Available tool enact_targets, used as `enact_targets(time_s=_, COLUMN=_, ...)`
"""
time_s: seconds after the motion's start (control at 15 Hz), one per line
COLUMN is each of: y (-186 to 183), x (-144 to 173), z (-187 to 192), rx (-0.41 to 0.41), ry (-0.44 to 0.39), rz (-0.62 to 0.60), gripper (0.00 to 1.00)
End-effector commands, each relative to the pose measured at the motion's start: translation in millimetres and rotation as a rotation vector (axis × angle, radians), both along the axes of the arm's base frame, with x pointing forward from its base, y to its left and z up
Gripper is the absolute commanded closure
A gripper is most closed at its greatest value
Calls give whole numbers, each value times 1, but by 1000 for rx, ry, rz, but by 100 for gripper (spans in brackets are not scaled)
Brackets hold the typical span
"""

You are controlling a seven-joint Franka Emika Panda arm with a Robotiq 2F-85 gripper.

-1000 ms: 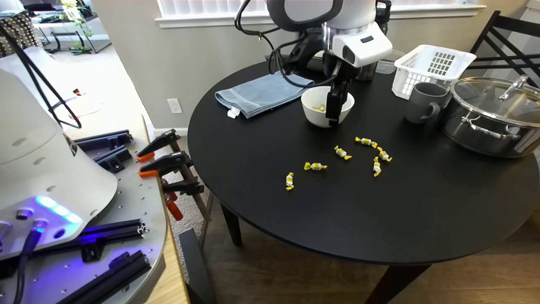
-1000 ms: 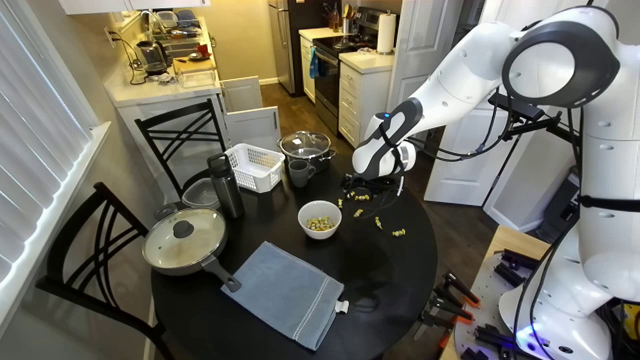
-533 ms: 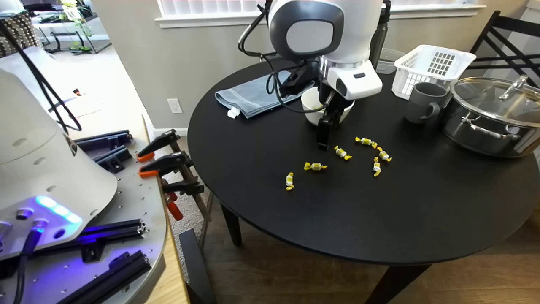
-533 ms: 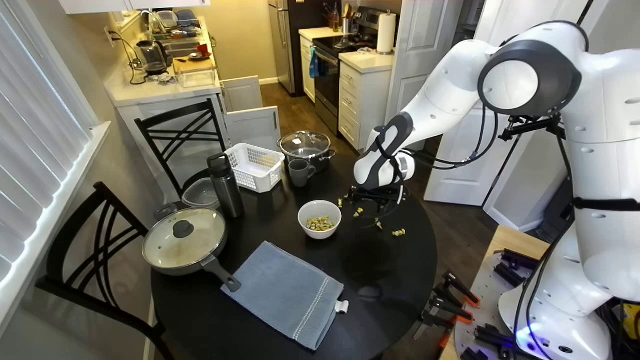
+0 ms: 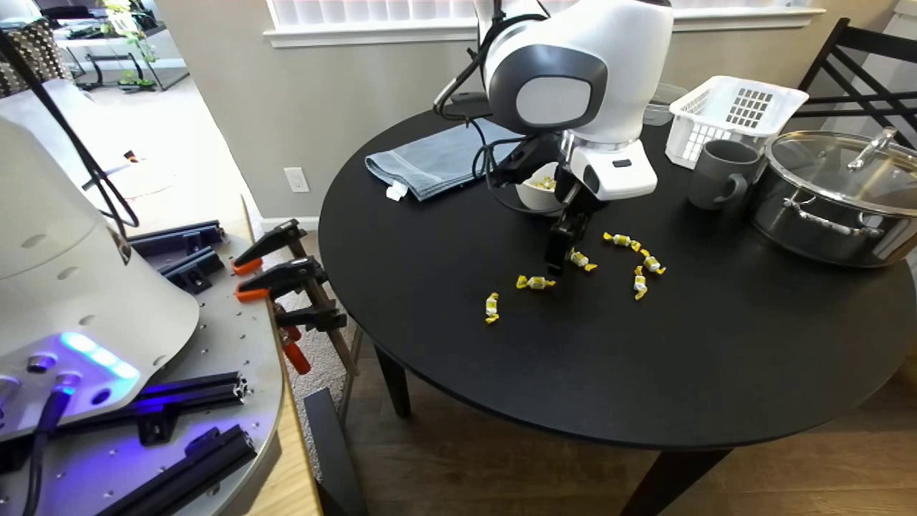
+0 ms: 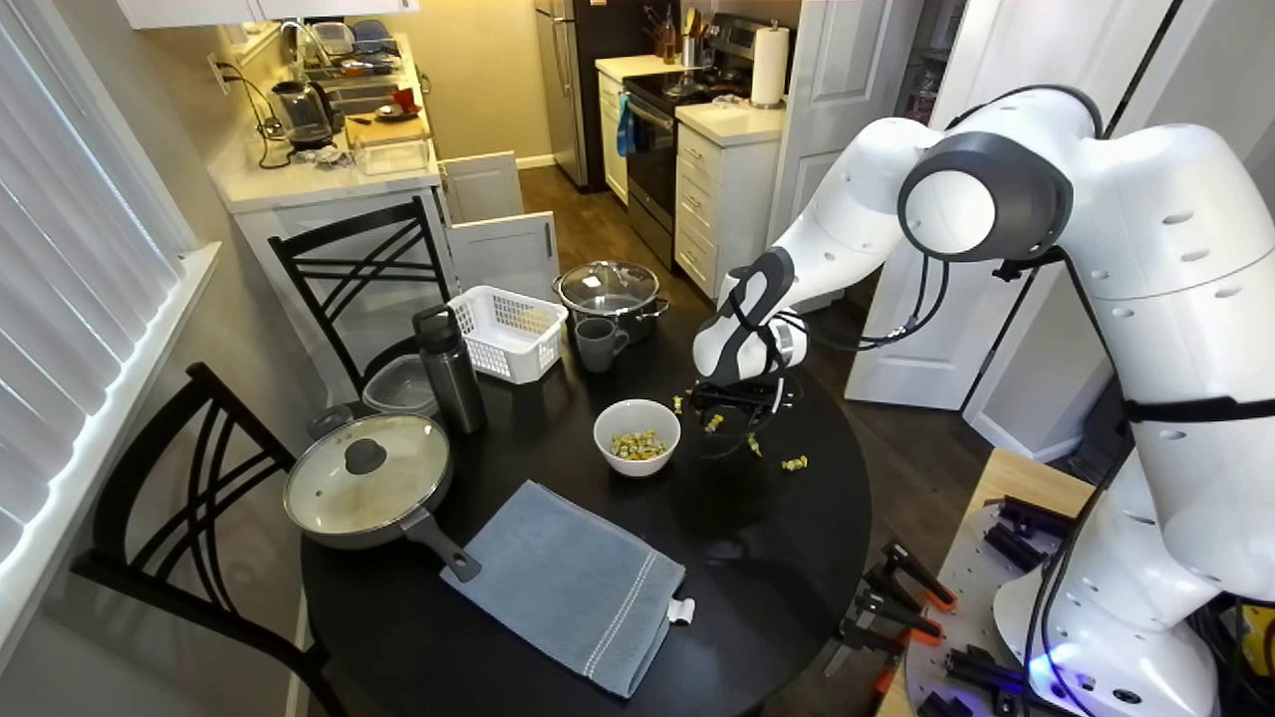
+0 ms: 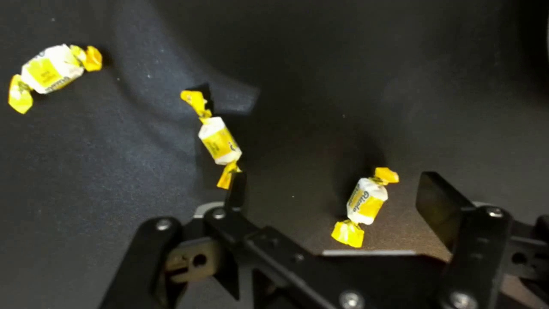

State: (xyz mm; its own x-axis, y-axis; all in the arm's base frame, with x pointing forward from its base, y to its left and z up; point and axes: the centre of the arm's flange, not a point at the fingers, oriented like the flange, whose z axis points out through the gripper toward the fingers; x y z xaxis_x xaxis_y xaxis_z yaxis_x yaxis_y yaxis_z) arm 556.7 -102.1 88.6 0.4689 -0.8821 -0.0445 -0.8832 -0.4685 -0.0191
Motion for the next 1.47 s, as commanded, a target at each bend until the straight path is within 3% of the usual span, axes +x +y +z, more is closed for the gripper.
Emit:
enact_targets(time_s=0.0, y=-8, x=27, z=-13, rx=-7, ry=40, rz=-54, gripper=0)
enact_targets(time_s=0.13, y=-12, x=35, z=-19, rx=-5, ry=55, rz=-71, gripper=3)
enact_targets(time_s=0.2, y=-13, x=37, z=-22, rx=-4, ry=59, rz=-74, gripper=27)
enact_targets(time_s=0.33, y=-13, x=41, z=-25, rx=0, ry=67, rz=-77, gripper=30)
enact_targets(time_s=1.0, y=-15, x=52, z=-3, rx=3, ry=31, rz=-81, gripper=97)
enact_targets(time_s=1.4, y=-12, x=53, z=31, rx=5, ry=-29, rz=-63, gripper=100)
